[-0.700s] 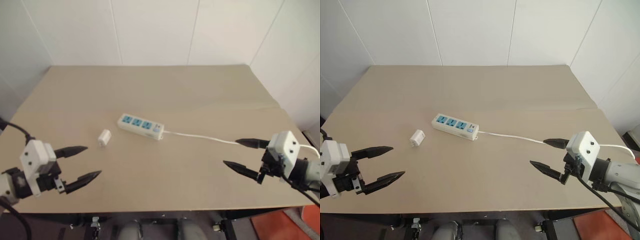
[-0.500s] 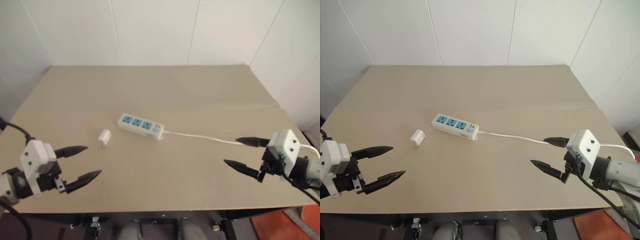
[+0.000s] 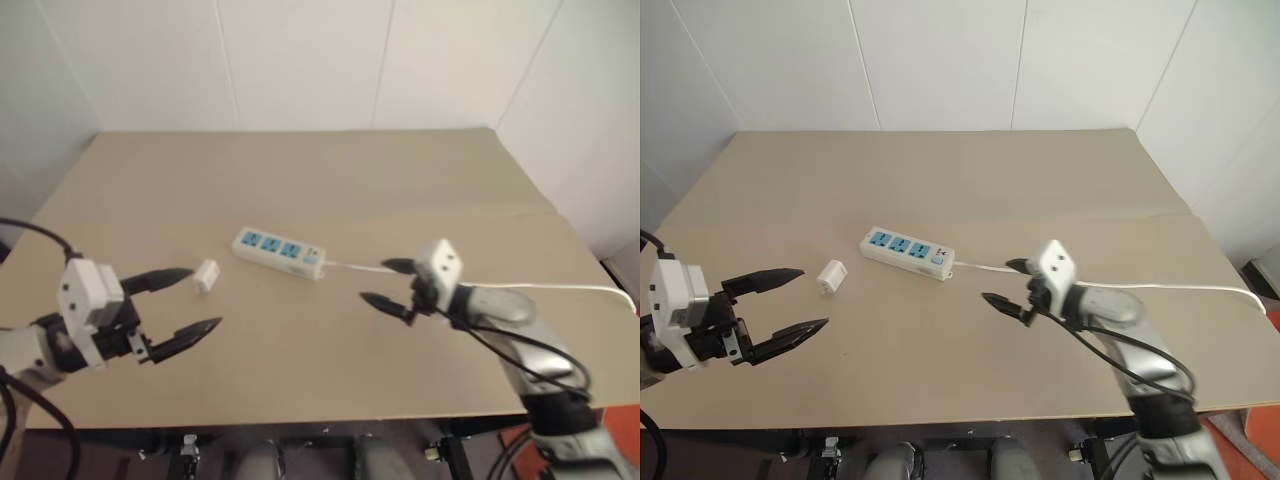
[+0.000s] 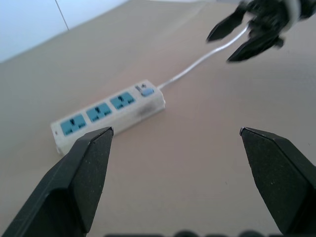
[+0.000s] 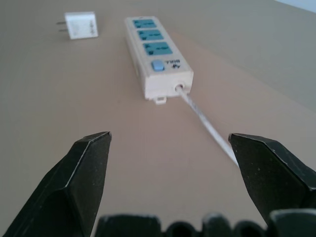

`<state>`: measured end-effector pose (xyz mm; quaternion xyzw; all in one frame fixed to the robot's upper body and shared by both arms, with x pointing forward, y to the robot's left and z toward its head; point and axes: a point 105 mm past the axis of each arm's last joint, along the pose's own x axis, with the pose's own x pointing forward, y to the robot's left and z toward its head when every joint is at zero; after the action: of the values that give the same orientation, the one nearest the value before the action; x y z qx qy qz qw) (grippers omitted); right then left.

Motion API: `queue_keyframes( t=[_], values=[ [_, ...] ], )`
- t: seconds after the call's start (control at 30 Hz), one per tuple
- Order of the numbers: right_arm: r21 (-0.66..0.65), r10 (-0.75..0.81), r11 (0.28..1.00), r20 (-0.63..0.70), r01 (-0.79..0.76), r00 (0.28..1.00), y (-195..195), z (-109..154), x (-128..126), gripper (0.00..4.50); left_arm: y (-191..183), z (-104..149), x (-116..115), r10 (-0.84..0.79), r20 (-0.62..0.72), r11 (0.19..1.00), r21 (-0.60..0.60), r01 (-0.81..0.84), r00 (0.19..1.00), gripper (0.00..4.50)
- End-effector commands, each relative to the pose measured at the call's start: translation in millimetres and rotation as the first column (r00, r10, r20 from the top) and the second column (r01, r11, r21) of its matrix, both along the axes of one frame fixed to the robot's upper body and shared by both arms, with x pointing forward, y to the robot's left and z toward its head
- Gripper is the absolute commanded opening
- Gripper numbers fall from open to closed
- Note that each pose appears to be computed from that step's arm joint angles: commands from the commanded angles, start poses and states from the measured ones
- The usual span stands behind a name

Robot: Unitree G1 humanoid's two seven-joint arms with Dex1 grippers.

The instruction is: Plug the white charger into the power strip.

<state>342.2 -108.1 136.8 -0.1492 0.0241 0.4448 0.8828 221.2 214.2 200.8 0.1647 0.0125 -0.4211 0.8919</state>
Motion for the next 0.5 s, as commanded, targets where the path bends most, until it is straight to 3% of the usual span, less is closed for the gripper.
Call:
queue_keyframes(
  t=[0.03, 0.33, 0.43, 0.5],
  values=[
    [-0.065, -0.046, 0.997, 0.063, 0.05, 0.997, 7, -2, 27, 4.48, -4, -1, 1, -0.019, 0.003, 1.0, 0.005, 0.019, 1.0, 4.5],
    [-0.123, -0.037, 0.992, -0.061, 0.029, 0.997, 36, -28, 66, 4.48, -9, -1, 3, -0.039, 0.007, 0.999, -0.004, 0.039, 0.999, 4.5],
    [-0.122, -0.03, 0.992, -0.092, 0.018, 0.995, 41, -34, 71, 3.9, -11, -1, 2, -0.041, 0.007, 0.999, -0.009, 0.041, 0.999, 4.5],
    [-0.115, -0.027, 0.993, -0.103, 0.015, 0.994, 41, -36, 72, 3.23, -10, -1, 1, -0.037, 0.007, 0.999, -0.008, 0.038, 0.999, 4.5]
  ],
)
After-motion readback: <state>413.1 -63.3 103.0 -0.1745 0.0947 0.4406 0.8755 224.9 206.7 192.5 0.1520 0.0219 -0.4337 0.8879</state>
